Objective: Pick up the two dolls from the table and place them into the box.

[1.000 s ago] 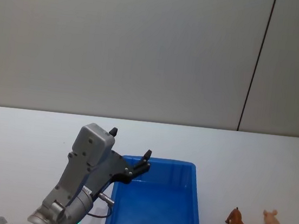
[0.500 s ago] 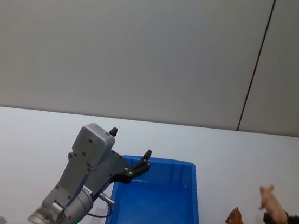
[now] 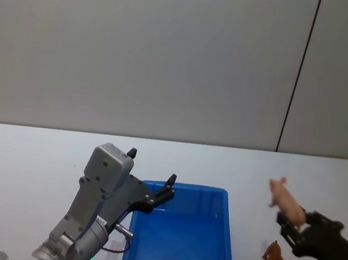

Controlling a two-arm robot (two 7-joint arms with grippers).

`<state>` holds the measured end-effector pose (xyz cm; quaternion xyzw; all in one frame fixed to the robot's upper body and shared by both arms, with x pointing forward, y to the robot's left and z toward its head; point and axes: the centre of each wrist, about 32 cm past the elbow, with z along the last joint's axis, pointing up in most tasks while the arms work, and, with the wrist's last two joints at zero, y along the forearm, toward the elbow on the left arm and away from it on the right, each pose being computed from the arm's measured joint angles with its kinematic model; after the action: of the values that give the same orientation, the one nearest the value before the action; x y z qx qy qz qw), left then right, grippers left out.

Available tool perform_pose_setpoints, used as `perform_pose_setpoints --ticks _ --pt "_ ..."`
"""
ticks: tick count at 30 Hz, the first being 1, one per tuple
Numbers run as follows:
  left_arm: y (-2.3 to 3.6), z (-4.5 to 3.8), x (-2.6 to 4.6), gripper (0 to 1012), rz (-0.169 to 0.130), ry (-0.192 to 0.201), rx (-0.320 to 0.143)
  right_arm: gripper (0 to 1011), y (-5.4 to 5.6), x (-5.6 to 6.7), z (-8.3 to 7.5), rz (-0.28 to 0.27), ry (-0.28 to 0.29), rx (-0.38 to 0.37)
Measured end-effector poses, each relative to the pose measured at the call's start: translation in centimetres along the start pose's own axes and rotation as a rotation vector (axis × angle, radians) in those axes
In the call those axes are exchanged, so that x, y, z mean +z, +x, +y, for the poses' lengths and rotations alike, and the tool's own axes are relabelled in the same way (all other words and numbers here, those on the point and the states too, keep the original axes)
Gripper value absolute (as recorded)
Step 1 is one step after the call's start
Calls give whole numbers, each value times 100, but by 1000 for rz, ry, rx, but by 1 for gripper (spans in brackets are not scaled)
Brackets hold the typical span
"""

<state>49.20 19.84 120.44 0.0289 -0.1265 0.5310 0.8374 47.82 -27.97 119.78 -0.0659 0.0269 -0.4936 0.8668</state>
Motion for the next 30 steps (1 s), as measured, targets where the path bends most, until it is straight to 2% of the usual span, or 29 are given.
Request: perform_pose_setpoints --ticks 9,15,16,18,22,24,30 --pt "0 0 0 1003 0 0 0 376 -103 200 278 -11 2 136" --pt "0 0 0 1003 0 0 0 390 -194 259 471 -6 -23 216" --pt "0 0 0 1003 0 0 0 435 -224 266 528 -3 -31 236" --pt "0 0 0 1003 0 0 0 461 -259 271 592 0 -43 260" --pt "0 0 0 1003 0 0 0 628 -299 278 678 3 -58 285" --pt "0 0 0 1003 0 0 0 661 -310 279 700 3 -63 292" --pt "0 0 0 1003 0 0 0 848 -321 270 742 2 -75 296"
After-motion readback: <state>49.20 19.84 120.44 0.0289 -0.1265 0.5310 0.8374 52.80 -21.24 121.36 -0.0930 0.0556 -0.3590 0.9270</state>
